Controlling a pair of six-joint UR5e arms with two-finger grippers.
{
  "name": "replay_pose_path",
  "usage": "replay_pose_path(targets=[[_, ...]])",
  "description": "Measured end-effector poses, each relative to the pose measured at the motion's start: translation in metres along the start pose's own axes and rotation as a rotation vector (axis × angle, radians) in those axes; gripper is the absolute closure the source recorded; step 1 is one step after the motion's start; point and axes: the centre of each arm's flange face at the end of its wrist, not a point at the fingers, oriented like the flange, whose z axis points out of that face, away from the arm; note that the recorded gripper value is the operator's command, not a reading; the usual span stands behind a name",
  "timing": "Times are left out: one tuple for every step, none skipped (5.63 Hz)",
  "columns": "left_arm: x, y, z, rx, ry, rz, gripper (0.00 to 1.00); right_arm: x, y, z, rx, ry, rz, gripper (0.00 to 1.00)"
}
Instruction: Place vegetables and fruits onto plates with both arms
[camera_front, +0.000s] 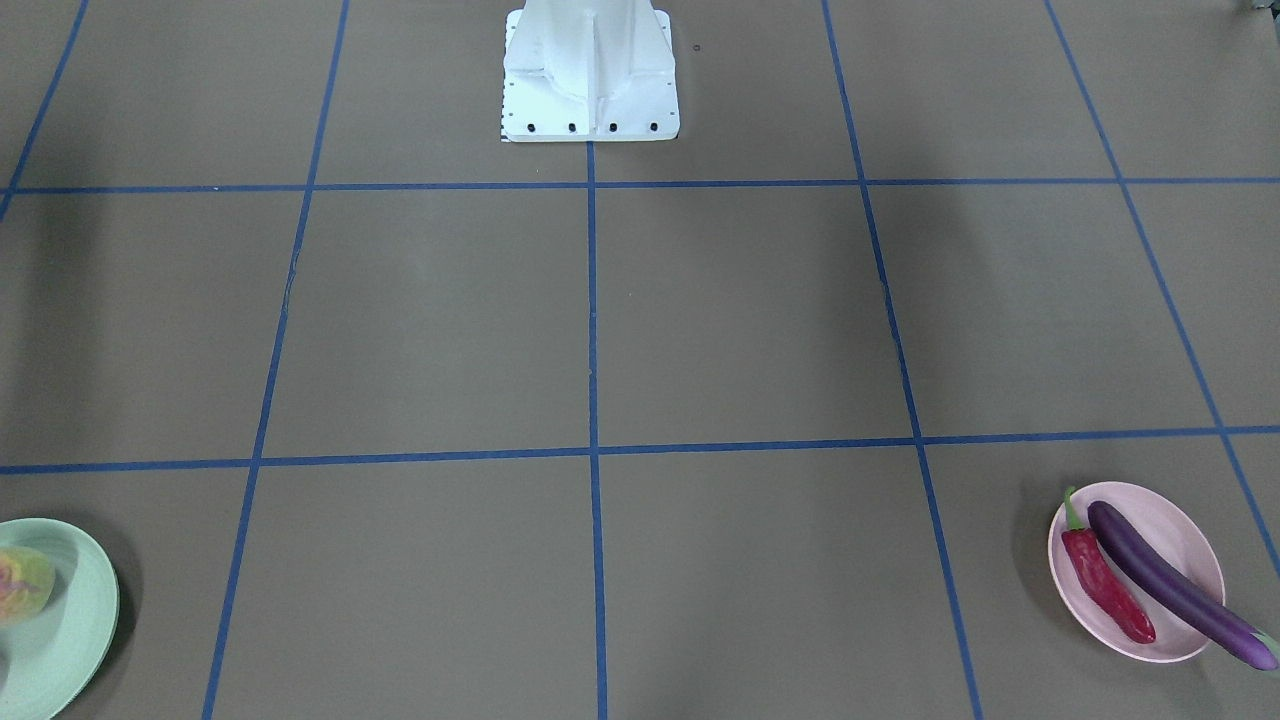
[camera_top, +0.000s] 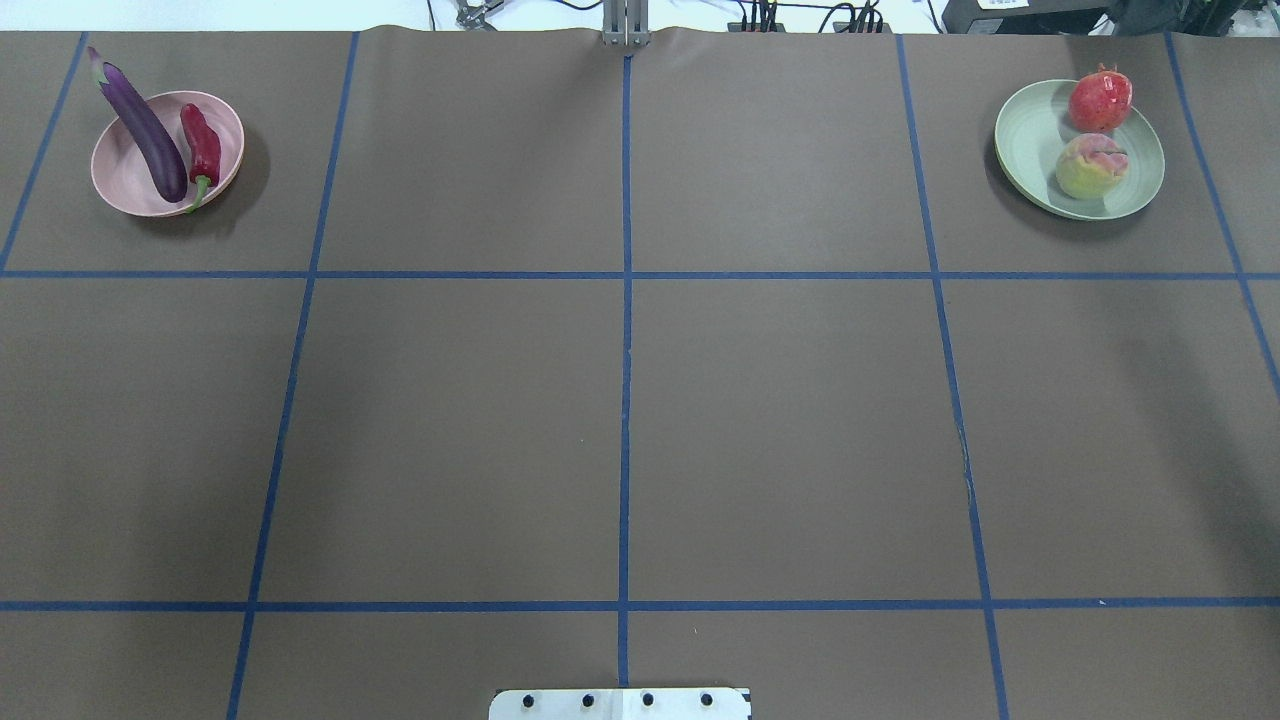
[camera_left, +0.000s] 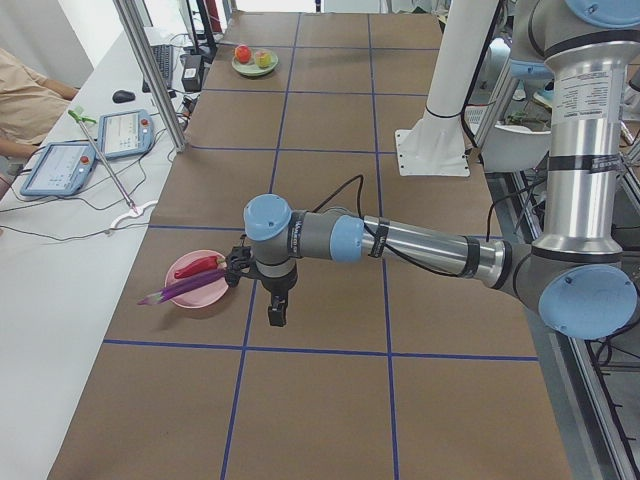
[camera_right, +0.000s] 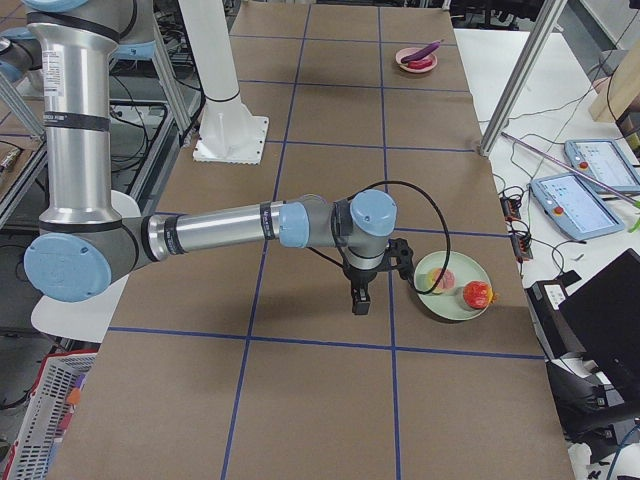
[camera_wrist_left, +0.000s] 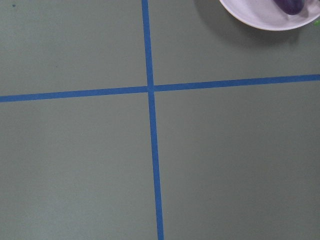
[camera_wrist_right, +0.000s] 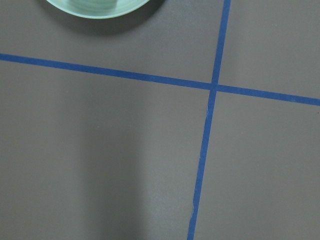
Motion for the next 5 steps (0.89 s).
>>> replay_pose_path(targets=[[-0.001,0.002,0.003,-0.006,0.016,-0.003,0.0,0.0,-0.002,0.0,-0.001,-0.002,0.001,0.0],[0.0,0.004,0.003,-0.007,0.033,-0.005,0.0,0.0,-0.003,0.001,-0.005,-0.007,0.005,0.0],[-0.004,0.011,0.004,-0.008,0.033,-0.01,0.0,-0.001,-0.003,0.0,-0.001,-0.014,0.002,0.0],[-0.008,0.021,-0.003,0.014,0.027,-0.01,0.0,-0.01,-0.01,0.002,-0.003,-0.017,-0.025,0.0],[-0.011,0.026,-0.01,0.036,0.022,-0.014,0.0,-0.02,-0.018,0.01,-0.019,-0.013,-0.051,0.0]])
